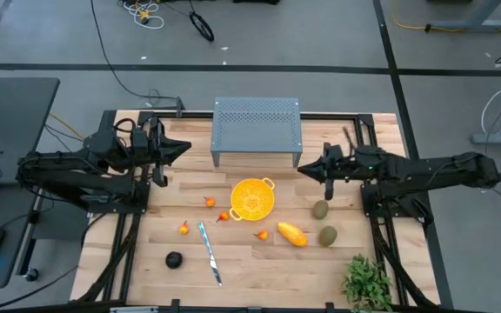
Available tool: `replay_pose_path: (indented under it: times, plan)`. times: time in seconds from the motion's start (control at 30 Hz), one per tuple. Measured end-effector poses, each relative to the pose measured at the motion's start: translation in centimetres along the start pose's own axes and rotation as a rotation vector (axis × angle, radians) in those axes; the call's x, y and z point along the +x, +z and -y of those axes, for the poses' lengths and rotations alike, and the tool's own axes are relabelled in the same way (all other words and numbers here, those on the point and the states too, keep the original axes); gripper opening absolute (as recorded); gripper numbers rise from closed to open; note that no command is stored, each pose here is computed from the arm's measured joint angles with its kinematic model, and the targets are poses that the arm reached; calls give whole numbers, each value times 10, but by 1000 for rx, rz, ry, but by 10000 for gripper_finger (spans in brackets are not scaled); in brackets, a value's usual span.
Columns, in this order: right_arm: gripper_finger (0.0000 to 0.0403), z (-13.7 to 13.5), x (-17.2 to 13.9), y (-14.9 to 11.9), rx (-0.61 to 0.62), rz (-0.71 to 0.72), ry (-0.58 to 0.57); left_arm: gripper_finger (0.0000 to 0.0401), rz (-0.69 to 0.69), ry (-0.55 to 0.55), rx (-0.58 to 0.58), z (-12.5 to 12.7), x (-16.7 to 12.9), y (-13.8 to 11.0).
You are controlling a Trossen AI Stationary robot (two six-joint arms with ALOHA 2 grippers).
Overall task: Pick & Place Fruit
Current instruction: Put the yellow colander bowl on the shelf
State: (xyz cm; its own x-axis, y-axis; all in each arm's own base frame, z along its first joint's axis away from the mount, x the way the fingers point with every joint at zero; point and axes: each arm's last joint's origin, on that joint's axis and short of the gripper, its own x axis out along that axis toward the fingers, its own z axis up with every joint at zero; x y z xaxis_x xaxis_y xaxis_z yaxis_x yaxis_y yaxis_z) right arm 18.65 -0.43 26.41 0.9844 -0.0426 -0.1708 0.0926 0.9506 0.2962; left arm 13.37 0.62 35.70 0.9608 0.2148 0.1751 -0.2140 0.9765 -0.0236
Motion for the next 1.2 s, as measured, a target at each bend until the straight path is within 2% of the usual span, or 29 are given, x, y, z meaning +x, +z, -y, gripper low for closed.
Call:
replay_pose_path:
  times: [0.13, 0.3, 0.6, 0.87, 0.97, 1.2]
  plan:
    - [1, -3, 12, -11, -6, -73, 7, 22, 0, 0, 0, 0, 0, 0]
    - [1, -6, 26, -26, 47, -162, 6, 22, -1, 0, 0, 0, 0, 0]
    - [1, -13, 39, -44, 41, -261, 22, 22, -3, 0, 1, 0, 0, 0]
    - [3, -9, 51, -59, 178, -333, -48, 22, -3, 0, 1, 0, 0, 0]
    - [22, -8, 55, -66, 213, -361, -73, 22, -3, 0, 2, 0, 0, 0]
    - [109, -4, 62, -76, 295, -388, -147, 22, -3, 0, 28, 0, 0, 0]
